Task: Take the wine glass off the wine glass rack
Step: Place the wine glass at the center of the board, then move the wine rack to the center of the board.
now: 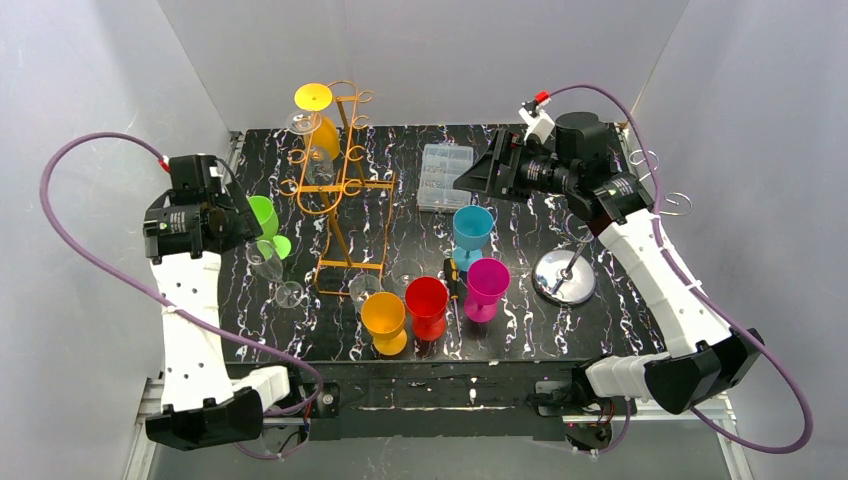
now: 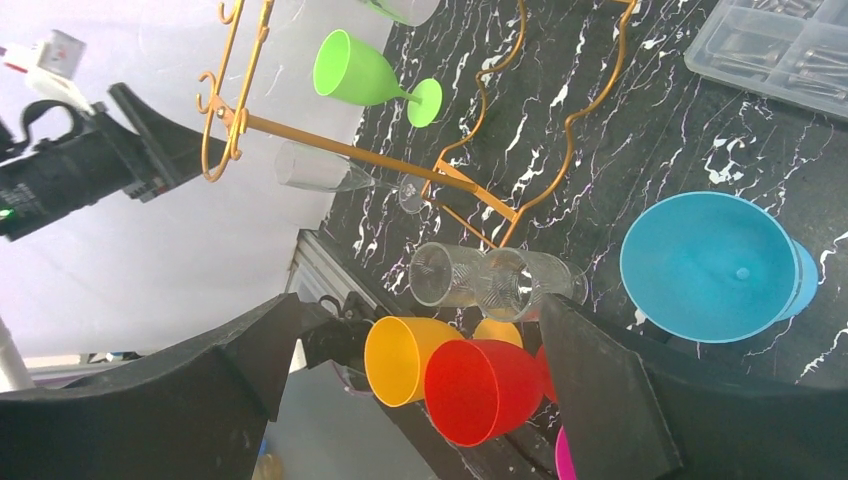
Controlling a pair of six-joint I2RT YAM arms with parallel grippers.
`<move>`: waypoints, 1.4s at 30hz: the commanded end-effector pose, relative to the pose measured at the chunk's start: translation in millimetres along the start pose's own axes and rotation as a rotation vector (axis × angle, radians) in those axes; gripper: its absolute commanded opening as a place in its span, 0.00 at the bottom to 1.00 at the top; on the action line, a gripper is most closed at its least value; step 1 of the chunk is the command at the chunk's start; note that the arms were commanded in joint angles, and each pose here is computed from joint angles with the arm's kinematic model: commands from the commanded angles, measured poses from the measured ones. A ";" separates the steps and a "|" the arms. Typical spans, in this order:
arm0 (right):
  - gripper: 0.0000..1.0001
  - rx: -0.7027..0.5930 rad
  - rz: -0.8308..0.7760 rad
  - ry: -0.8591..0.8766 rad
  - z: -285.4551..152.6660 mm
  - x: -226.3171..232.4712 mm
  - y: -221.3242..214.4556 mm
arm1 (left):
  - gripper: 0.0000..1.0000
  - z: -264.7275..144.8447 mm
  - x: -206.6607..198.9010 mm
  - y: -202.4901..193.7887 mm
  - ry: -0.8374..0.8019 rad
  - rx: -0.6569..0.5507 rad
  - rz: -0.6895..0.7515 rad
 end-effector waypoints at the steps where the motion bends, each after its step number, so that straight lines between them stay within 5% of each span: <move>1: 0.98 -0.037 -0.049 0.036 -4.6 13.9 14.6 | 0.67 -26.2 6.1 14.7 -0.003 -0.069 -0.020; 23: 0.98 -0.102 -0.144 -0.064 -16.5 13.6 41.3 | 0.67 -54.3 -133.8 131.2 -0.515 -0.166 -0.109; 31: 0.99 -0.222 -0.251 -0.124 -60.9 41.6 75.2 | 0.68 -54.0 -155.1 138.8 -0.561 -0.177 -0.071; 42: 0.98 -0.403 -0.302 -0.542 -160.5 11.3 79.5 | 0.69 -108.5 -197.0 131.8 -0.757 -0.251 0.044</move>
Point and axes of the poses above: each gripper's point midway between its finger pads, its own z axis out along the fingers, its own x axis along the line the jaws close on, y = z × x, the point moved 1 cm from there along -z, back along the fingers, and after that the axes turned 7 degrees about -z, right-handed, at the moved point
